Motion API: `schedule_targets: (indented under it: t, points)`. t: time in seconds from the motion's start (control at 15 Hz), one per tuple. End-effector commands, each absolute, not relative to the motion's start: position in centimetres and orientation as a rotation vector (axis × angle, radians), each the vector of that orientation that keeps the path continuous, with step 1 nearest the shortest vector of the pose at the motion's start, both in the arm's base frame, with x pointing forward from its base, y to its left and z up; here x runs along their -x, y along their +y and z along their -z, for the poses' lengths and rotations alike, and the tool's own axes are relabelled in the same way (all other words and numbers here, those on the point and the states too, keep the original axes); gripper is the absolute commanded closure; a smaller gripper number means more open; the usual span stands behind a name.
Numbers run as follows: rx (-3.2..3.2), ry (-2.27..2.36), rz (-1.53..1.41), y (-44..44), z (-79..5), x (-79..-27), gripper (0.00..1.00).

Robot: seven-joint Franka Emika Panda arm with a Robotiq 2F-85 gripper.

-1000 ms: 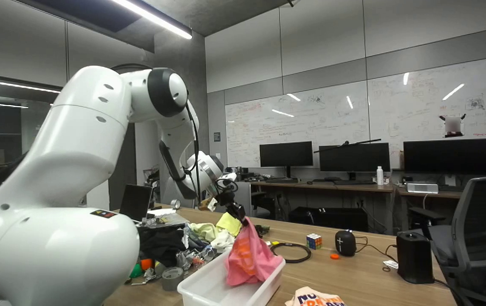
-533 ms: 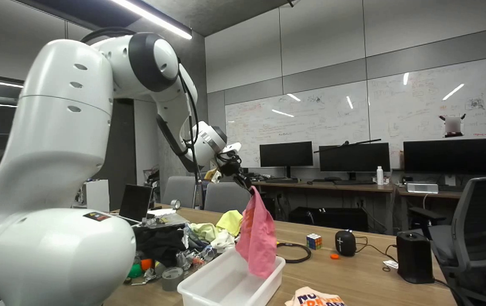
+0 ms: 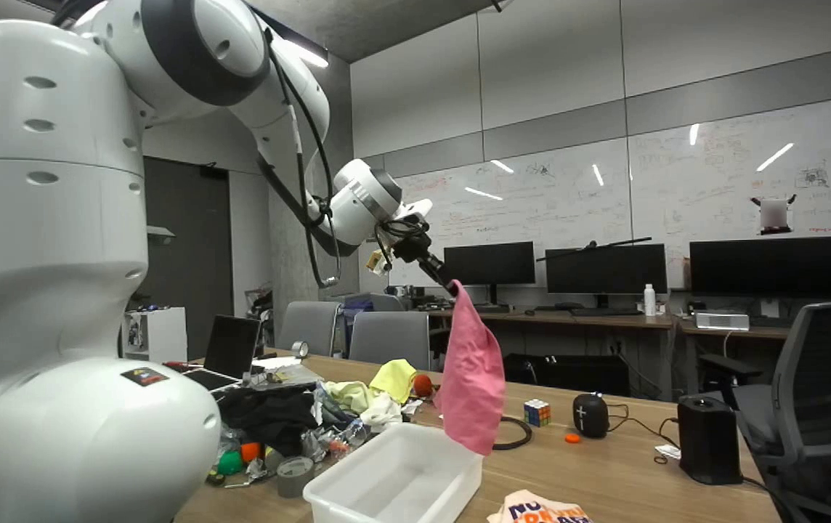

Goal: Remove the clothes from the box and put them on the table

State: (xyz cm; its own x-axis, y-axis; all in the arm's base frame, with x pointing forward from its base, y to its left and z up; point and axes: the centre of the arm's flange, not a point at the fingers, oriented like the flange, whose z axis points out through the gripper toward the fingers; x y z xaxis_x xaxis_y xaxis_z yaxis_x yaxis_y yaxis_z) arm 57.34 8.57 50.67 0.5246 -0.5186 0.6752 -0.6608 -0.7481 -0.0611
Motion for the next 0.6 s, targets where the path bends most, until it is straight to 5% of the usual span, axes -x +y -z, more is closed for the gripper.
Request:
schedule_targets:
  t: [0.0, 0.53]
  points:
    - [-2.514, -1.109, -1.017, 4.3, -52.8, -55.2, 0.99]
    - [-2.354, -1.298, -0.744, -4.0, -48.8, -54.4, 0.99]
